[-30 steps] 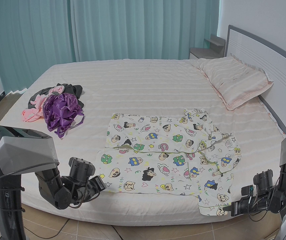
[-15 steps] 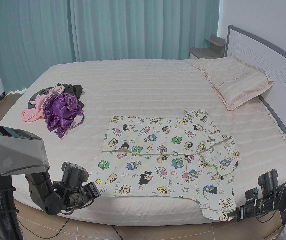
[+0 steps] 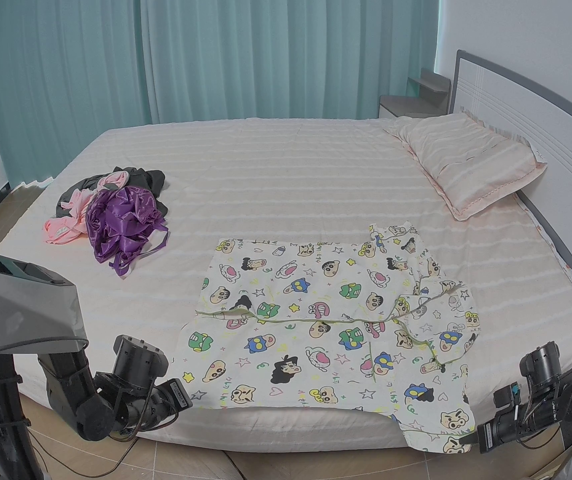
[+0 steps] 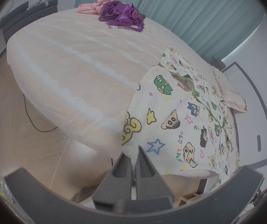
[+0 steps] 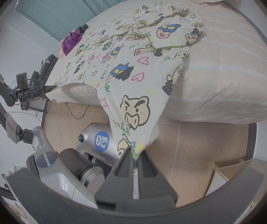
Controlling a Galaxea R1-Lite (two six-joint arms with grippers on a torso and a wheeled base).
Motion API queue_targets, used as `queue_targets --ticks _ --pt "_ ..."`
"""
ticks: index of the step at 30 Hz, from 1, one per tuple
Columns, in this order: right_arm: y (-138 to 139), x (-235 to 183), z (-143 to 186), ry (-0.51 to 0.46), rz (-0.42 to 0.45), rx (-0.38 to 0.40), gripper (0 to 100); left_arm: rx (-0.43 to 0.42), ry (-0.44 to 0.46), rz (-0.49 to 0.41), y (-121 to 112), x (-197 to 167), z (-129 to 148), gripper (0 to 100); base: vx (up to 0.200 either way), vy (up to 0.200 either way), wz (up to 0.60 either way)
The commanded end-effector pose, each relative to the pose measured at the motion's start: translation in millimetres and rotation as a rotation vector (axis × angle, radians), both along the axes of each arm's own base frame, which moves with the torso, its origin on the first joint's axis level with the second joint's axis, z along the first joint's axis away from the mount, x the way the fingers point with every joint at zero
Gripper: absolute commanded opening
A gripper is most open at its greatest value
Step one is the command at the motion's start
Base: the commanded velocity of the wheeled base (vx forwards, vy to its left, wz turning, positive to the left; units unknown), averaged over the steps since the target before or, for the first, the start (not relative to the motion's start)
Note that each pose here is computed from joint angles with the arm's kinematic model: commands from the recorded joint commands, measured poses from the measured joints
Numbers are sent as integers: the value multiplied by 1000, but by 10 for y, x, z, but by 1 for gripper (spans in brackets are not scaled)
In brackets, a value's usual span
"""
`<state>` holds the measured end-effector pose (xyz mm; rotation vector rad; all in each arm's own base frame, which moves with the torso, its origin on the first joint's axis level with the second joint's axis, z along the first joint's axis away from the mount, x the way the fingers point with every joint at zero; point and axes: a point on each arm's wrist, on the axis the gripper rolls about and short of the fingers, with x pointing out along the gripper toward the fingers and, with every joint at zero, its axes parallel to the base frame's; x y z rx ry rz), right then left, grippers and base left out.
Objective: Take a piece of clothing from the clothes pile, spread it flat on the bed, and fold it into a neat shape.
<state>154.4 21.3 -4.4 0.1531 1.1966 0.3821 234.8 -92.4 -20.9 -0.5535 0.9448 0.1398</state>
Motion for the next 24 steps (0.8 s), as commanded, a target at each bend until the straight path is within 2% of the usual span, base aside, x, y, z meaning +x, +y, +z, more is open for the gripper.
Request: queue_targets --ticks 1,12,18,20,24 --pt "-10 -79 31 9 15 -9 0 4 9 -14 4 -104 39 0 0 0 0" --pt "-18 -154 78 18 59 -24 0 17 42 -62 6 -354 93 0 0 0 0" --pt "-9 -46 172 -74 51 6 0 -28 -49 -60 -38 -261 268 0 0 0 0" --pt "-1 55 250 -123 20 35 0 -56 -105 -56 -67 -194 387 0 0 0 0" --pt "24 230 403 -202 -43 78 0 -61 -117 -48 -85 -111 488 0 0 0 0"
